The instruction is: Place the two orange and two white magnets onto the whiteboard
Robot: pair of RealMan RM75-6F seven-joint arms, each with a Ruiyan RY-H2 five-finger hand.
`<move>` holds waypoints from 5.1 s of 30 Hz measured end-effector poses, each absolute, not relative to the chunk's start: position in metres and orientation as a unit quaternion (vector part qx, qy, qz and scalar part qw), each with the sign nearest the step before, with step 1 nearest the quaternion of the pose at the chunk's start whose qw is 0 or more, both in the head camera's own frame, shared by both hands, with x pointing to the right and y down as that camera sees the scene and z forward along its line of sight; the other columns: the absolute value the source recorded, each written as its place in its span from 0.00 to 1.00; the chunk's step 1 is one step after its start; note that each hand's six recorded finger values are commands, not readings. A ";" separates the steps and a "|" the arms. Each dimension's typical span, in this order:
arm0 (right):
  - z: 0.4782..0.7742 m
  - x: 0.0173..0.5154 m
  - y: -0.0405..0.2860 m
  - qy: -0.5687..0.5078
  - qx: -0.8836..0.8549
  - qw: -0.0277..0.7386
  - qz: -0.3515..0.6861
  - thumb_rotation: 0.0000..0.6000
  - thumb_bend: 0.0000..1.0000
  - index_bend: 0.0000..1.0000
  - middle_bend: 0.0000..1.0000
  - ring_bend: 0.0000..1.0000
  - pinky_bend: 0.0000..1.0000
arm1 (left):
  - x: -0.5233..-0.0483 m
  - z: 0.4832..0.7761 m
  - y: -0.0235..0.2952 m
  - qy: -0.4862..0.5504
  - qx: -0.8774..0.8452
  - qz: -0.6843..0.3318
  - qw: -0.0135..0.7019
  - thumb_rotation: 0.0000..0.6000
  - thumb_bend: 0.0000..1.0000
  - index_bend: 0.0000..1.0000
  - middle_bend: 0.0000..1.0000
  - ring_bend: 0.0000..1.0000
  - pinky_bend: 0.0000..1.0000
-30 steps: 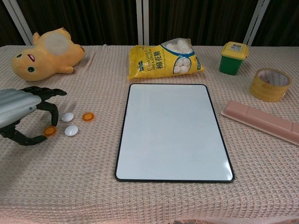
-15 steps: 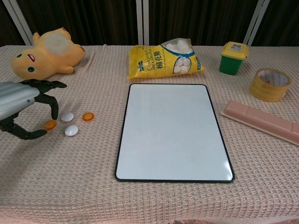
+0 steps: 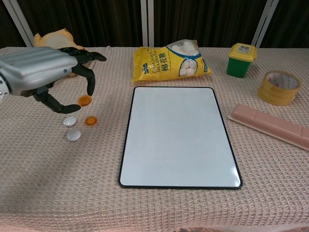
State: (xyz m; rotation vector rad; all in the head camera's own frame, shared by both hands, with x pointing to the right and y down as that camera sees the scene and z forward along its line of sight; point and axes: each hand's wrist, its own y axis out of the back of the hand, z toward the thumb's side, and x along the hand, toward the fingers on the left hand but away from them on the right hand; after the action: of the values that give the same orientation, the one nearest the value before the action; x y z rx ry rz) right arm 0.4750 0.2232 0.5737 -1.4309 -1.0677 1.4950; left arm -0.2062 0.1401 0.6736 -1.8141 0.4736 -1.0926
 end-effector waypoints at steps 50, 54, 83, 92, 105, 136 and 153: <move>0.571 0.482 0.218 -0.426 -0.559 0.396 0.591 1.00 0.30 0.00 0.00 0.00 0.00 | -0.090 0.719 0.091 0.158 -0.788 -0.408 0.433 0.99 0.22 0.22 0.00 0.00 0.04; 0.576 0.477 0.217 -0.421 -0.566 0.395 0.588 1.00 0.30 0.00 0.00 0.00 0.00 | -0.132 0.711 0.105 0.163 -0.781 -0.434 0.418 0.99 0.22 0.26 0.00 0.00 0.05; 0.586 0.474 0.215 -0.410 -0.570 0.388 0.597 1.00 0.30 0.00 0.00 0.00 0.00 | -0.203 0.732 0.138 0.149 -0.755 -0.511 0.383 1.00 0.24 0.38 0.00 0.00 0.04; 0.587 0.475 0.215 -0.410 -0.569 0.386 0.599 1.00 0.30 0.00 0.00 0.00 0.00 | -0.202 0.733 0.138 0.142 -0.752 -0.513 0.388 1.00 0.26 0.42 0.00 0.00 0.04; 0.590 0.475 0.215 -0.408 -0.571 0.384 0.601 1.00 0.30 0.00 0.00 0.00 0.00 | -0.204 0.734 0.139 0.140 -0.751 -0.517 0.387 1.00 0.26 0.39 0.00 0.00 0.04; 0.593 0.476 0.215 -0.408 -0.574 0.383 0.598 1.00 0.31 0.00 0.00 0.00 0.00 | -0.199 0.735 0.137 0.143 -0.750 -0.514 0.392 1.00 0.31 0.49 0.00 0.00 0.04; 0.591 0.480 0.216 -0.416 -0.569 0.379 0.600 1.00 0.31 0.00 0.00 0.00 0.00 | -0.138 0.707 0.108 0.146 -0.771 -0.447 0.430 1.00 0.31 0.51 0.02 0.00 0.05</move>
State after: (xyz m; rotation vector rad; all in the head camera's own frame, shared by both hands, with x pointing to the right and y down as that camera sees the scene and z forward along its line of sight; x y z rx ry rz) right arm 0.4803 0.2160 0.5909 -1.4536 -1.0621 1.5333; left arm -0.1385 0.1084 0.7068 -1.9224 0.3646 -1.1153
